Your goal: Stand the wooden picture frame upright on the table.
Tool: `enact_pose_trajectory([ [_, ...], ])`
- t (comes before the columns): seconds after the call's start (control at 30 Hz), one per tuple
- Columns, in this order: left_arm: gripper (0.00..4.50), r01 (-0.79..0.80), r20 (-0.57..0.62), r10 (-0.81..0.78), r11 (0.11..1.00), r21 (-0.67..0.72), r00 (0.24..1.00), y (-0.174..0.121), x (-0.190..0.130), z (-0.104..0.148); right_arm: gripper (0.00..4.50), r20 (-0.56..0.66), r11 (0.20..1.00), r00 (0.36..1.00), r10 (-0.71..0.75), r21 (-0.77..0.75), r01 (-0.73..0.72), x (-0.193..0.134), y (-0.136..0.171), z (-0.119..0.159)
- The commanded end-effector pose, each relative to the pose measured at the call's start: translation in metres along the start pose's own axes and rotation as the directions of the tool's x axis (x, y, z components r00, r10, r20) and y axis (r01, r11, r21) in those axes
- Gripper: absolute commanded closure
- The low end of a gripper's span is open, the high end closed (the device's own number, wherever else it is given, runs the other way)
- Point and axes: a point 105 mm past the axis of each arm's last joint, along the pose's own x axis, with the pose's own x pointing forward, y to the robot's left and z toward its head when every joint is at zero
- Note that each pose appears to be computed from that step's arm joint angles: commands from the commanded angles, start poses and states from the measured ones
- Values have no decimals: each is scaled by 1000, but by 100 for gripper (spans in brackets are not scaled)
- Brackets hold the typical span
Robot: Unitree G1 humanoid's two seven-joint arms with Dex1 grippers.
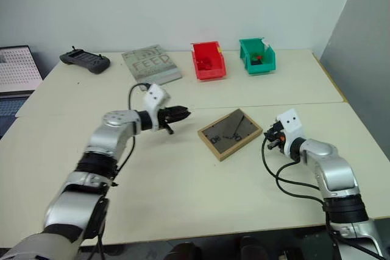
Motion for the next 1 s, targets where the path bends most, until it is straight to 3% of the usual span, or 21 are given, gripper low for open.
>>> enact_pose_trajectory([
  [0.03,448,61,-16,-61,996,61,998,-11,14,2,450,44,1000,999,-22,-22,23,3,3,14],
  [0.3,448,138,-103,-129,986,90,986,-28,21,-16,450,45,998,997,58,-19,-58,34,32,20],
  [0.57,448,247,-93,-240,966,77,966,-61,-8,-15,450,90,985,982,167,-64,-162,66,58,43],
  [0.7,448,244,-118,-235,967,73,965,-73,-30,-16,450,85,962,963,257,-113,-247,67,72,45],
  [0.87,448,179,-218,-164,982,54,962,-63,-63,-34,450,50,925,936,347,-182,-333,61,79,38],
  [1.0,448,164,-246,-152,986,29,957,-64,-77,-40,450,8,833,850,527,-205,-514,46,110,35],
])
